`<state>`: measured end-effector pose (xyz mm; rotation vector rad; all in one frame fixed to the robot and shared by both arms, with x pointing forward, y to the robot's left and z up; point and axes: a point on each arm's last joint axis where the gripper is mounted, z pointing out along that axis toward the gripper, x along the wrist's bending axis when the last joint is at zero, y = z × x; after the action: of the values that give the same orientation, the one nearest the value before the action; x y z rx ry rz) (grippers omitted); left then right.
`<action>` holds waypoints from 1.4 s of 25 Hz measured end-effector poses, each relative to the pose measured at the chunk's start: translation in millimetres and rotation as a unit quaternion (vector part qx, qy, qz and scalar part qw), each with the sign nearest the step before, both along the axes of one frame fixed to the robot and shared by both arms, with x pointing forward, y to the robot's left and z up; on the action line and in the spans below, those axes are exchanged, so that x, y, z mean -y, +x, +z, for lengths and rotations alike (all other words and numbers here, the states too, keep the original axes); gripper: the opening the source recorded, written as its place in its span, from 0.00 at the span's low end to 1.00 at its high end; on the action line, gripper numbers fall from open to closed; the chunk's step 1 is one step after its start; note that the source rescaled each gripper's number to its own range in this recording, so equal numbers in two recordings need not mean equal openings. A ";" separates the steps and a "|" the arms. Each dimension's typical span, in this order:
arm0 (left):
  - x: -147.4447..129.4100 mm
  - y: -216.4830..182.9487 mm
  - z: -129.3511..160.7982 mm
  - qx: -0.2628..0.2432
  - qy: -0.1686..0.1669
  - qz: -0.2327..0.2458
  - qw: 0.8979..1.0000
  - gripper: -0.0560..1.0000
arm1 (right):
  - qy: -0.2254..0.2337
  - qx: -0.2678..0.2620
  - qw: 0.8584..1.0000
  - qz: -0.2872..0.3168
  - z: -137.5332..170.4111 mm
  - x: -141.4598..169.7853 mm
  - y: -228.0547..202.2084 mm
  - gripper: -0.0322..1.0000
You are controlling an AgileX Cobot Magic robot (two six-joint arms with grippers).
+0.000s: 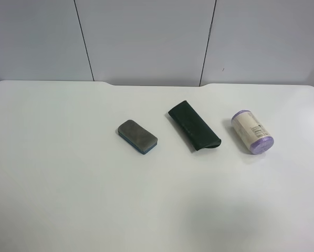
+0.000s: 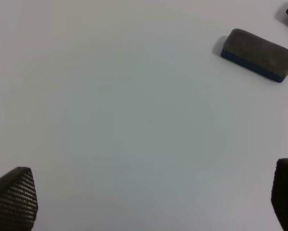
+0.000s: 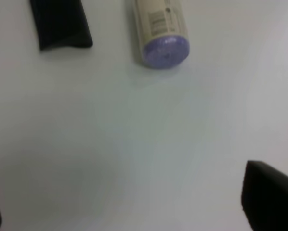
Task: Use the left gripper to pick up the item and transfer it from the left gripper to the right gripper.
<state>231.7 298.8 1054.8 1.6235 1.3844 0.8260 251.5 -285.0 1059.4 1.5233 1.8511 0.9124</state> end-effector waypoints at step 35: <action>1.0 0.3 0.0 0.000 0.001 0.074 0.997 0.99 | 0.001 0.097 0.995 -0.009 -4.4 1.1 -19.7 1.00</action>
<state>232.0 297.7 1054.8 1.5362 1.5176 0.9126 231.8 -286.1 1055.0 1.3977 1.6970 1.0169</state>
